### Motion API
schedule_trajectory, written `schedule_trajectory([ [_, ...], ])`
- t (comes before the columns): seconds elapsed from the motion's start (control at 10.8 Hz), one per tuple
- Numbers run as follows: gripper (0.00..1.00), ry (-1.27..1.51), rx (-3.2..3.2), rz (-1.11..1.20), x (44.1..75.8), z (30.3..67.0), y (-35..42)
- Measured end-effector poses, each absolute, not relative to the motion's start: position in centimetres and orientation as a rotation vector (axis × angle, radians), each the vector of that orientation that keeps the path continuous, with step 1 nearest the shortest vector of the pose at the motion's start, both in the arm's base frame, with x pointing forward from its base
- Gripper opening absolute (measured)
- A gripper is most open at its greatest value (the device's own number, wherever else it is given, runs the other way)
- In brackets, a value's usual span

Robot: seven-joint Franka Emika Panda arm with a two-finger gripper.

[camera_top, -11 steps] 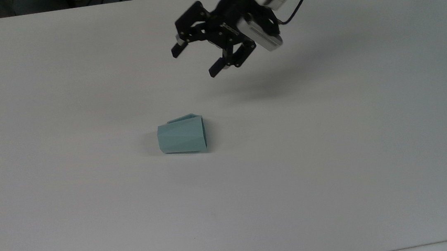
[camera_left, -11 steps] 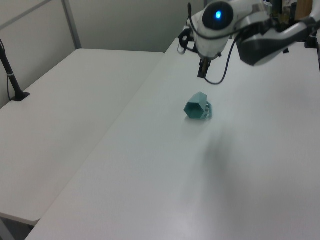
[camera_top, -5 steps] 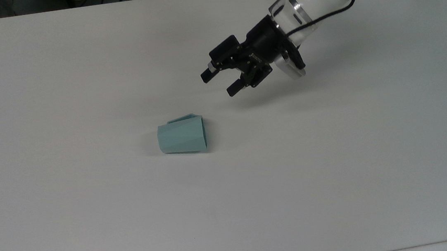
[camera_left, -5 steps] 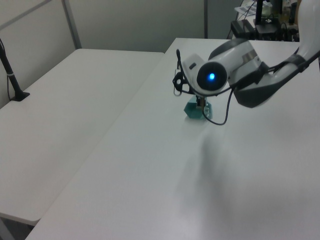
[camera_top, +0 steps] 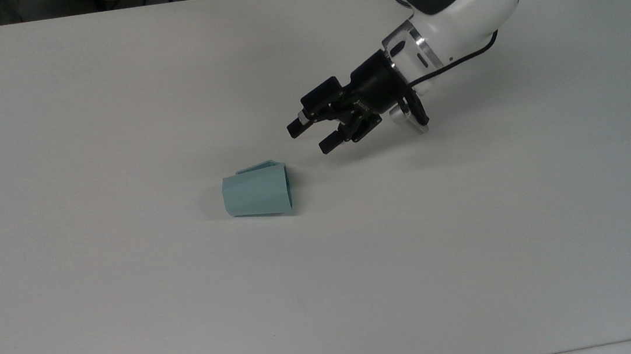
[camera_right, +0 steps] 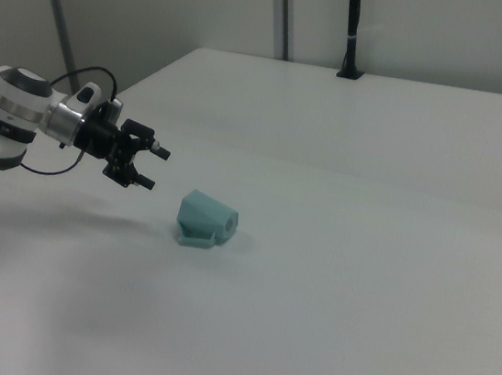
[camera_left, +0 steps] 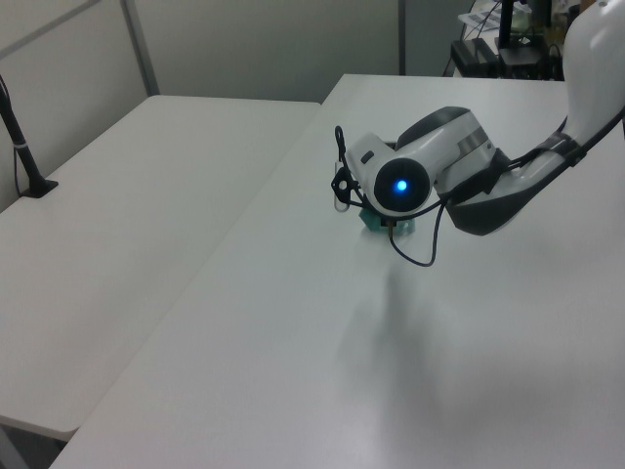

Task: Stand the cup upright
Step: 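Move the open gripper down toward the teal cup lying on its side, then lower the gripper over the cup's base and close on it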

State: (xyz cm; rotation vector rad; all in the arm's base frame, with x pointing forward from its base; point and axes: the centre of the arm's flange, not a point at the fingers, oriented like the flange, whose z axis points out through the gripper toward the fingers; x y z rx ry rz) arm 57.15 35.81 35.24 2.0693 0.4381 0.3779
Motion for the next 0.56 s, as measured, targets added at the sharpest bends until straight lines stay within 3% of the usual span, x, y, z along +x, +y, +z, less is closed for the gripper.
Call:
schedule_trajectory([
  [0.56,1.00,0.394,2.060,0.323,60.5,32.0,32.1],
])
